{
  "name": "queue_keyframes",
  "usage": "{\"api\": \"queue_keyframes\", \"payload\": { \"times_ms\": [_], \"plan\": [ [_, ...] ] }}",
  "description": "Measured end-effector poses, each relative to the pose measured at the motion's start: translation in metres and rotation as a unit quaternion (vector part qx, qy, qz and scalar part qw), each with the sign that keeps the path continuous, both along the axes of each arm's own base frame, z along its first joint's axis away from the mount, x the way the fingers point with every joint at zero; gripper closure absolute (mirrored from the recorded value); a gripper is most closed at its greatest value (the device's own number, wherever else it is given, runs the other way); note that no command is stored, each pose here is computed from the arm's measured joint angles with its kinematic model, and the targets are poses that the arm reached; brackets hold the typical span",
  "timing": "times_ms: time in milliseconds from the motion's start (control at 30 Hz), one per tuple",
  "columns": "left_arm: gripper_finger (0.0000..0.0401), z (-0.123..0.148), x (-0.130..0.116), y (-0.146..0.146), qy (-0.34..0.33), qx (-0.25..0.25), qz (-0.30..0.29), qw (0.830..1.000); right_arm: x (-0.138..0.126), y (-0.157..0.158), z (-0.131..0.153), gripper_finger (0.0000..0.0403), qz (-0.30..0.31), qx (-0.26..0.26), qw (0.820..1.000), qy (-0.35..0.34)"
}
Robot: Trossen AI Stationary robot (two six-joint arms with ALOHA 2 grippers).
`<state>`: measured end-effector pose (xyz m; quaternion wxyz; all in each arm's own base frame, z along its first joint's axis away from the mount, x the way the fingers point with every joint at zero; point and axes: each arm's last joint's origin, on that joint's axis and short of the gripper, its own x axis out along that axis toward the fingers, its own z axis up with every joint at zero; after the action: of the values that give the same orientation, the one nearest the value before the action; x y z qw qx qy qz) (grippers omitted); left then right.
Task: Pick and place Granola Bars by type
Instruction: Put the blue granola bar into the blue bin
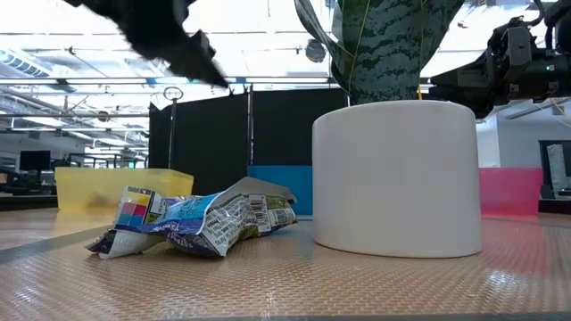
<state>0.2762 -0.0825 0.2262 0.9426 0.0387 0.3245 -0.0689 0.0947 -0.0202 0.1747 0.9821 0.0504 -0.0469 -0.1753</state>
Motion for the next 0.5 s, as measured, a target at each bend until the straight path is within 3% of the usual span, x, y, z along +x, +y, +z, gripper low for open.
{"api": "queue_keyframes", "payload": {
  "times_ms": [133,333,500],
  "plan": [
    [0.0257,-0.021,0.006,-0.016,0.047,-0.064,0.016,0.997,0.000,0.000,0.000,0.0243,0.000,0.000,1.000,0.000],
    [0.0277,-0.051,0.019,-0.015,0.112,-0.174,0.093,0.974,0.000,0.000,0.000,0.0243,0.000,0.000,1.000,0.000],
    [0.0295,-0.067,0.028,-0.007,0.136,-0.217,0.149,0.955,0.000,0.000,0.000,0.0243,0.000,0.000,1.000,0.000]
  ]
}}
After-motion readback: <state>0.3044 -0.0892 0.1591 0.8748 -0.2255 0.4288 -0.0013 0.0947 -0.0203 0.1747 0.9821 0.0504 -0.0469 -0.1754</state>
